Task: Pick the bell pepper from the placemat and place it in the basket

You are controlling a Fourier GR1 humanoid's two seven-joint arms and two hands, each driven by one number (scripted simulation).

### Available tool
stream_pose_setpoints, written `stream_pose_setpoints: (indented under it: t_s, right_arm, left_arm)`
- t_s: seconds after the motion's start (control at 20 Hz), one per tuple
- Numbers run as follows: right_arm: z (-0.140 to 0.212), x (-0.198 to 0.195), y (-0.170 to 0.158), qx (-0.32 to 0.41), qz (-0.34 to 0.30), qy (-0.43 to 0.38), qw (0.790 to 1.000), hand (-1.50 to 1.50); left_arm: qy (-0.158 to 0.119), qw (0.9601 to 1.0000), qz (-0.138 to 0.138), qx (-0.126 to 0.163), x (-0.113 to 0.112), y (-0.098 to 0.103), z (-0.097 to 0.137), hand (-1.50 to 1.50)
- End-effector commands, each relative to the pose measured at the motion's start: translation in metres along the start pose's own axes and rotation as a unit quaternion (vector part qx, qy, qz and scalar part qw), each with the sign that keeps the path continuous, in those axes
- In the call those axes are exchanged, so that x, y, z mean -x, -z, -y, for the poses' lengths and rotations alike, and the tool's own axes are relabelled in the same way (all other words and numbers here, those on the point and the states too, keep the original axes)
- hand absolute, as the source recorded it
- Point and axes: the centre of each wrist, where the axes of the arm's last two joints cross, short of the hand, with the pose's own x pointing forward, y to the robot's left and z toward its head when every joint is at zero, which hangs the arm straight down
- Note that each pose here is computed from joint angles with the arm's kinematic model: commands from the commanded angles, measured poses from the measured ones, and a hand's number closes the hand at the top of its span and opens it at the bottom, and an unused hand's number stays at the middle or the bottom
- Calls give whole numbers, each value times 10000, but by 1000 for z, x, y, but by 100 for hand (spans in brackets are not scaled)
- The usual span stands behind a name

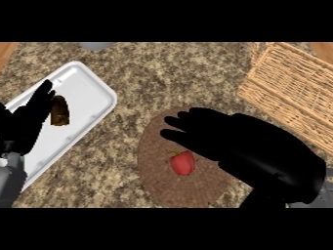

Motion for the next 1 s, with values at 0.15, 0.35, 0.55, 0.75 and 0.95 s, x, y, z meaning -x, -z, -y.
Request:
stream_pose_setpoints:
  t_s: [0.15, 0.35, 0.55, 0.75, 0.95]
  right_arm:
    - [-66, 30, 34, 282, 204, 50, 9994, -150]
    - [-100, 43, 58, 603, 331, 595, 9959, -150]
    - [-139, 51, 69, 345, 180, 330, 9987, -150]
    - [-124, 47, 76, -15, -122, 195, 9997, -150]
    - [-140, 75, 85, -264, -289, 57, 9992, -150]
  left_arm:
    - [4, 10000, -87, -6, -4, -1, 5, 0]
    - [34, 10000, -45, 28, -13, 0, 10, 0]
    - [-23, 10000, 54, 4, 3, -13, -7, 0]
    - [48, 10000, 51, -44, -7, -9, -9, 0]
    - [-14, 10000, -21, -32, -2, -1, 8, 0]
